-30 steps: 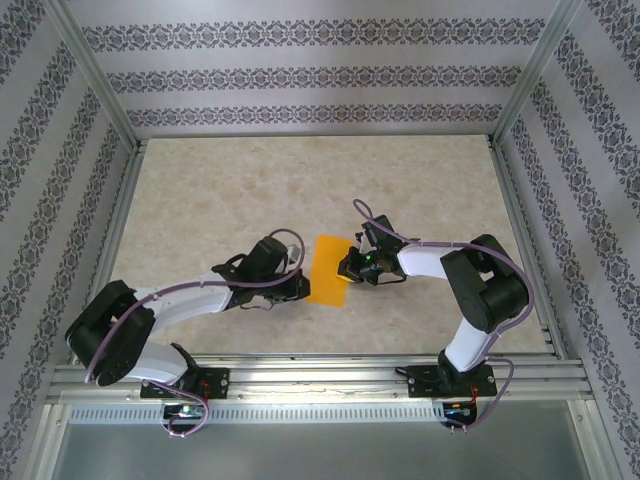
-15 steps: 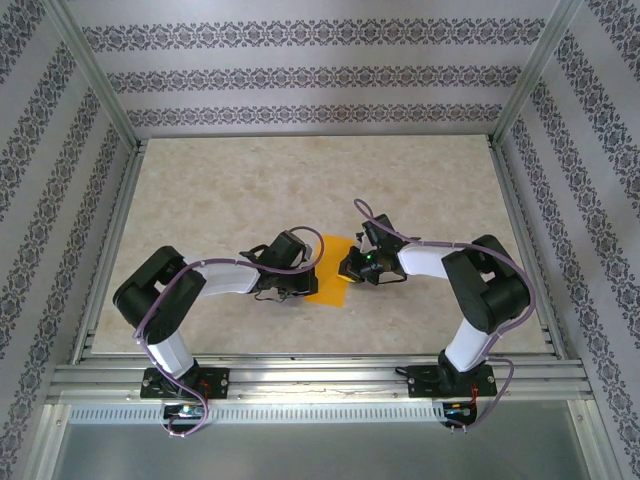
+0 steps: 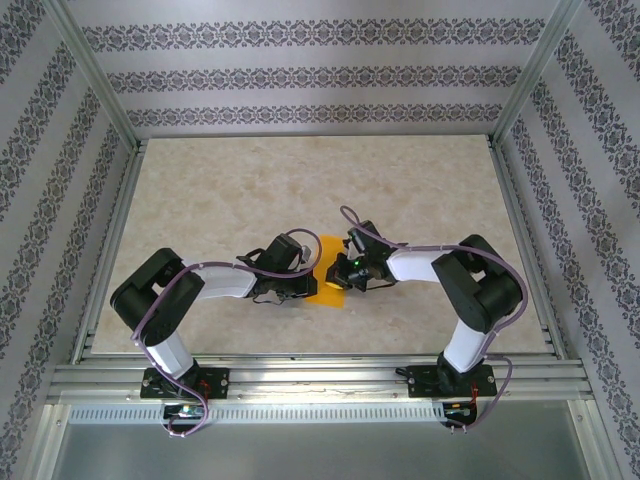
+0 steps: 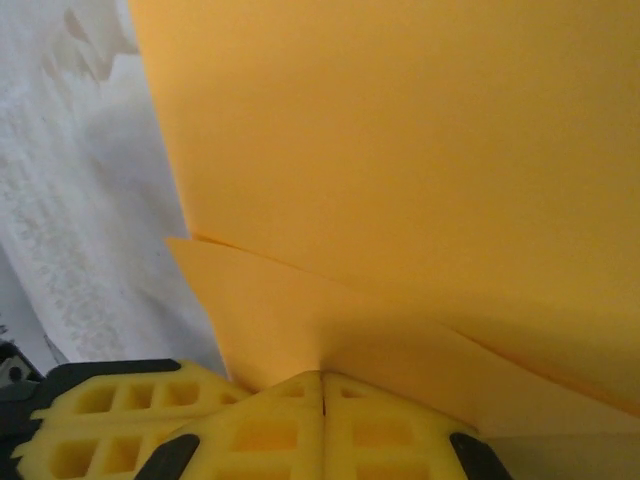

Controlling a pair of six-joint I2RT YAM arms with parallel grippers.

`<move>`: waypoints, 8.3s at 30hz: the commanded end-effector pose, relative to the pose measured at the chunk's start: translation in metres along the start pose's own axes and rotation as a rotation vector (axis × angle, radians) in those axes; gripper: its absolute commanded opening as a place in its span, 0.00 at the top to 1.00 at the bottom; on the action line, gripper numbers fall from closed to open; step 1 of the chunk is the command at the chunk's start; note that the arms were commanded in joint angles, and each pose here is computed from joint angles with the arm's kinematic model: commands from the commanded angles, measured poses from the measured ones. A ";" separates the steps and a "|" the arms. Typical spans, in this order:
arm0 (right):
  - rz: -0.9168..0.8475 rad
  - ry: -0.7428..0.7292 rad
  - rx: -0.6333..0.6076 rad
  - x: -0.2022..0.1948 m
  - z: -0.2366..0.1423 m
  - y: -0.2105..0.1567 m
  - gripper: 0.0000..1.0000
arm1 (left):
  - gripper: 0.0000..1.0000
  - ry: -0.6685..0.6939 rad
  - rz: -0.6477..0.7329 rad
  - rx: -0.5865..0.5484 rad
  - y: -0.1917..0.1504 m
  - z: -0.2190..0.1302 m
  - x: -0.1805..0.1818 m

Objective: Fold a paper plane with a square sheet of paper (pick it up from the middle)
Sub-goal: Fold the triangle a second time at the center of the table, then turn over the paper at the center of the table, then third fold the triangle at the center of the table.

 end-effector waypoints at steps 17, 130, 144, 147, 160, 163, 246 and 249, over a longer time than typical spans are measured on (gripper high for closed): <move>0.088 0.088 -0.228 -0.031 -0.066 0.044 0.95 | 1.00 0.036 -0.139 0.084 -0.036 0.012 0.025; -0.122 0.133 0.031 0.012 -0.029 0.024 0.63 | 0.92 0.027 0.001 0.100 0.007 0.011 -0.006; -0.110 0.139 0.066 0.004 -0.022 0.033 0.74 | 0.93 0.026 0.008 0.083 0.011 0.007 -0.009; -0.122 0.147 0.065 0.007 -0.024 0.034 0.80 | 0.92 0.022 0.012 0.076 0.012 0.005 -0.010; -0.227 0.169 -0.063 0.029 -0.061 0.034 0.97 | 0.82 -0.048 0.110 -0.132 0.043 -0.051 -0.049; -0.300 0.092 -0.154 0.029 -0.084 0.033 1.00 | 0.77 -0.021 0.142 -0.224 0.053 -0.073 -0.052; -0.051 -0.010 -0.061 -0.038 -0.045 0.033 0.88 | 0.22 -0.118 -0.108 -0.245 0.059 -0.079 -0.013; -0.048 -0.015 -0.052 -0.038 -0.038 0.026 0.86 | 0.23 -0.082 -0.109 -0.214 0.059 -0.075 -0.009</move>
Point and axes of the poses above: each hand's point on the last joint's axis, 136 mm out from that joint toward the fingers, its own z axis out along the fingers, its own x axis along the line the jaws close on, y = z × x, the point moved 3 cm from there along -z, back along the fingers, and after that the axes turned 9 degrees about z, right-handed, at the moved point
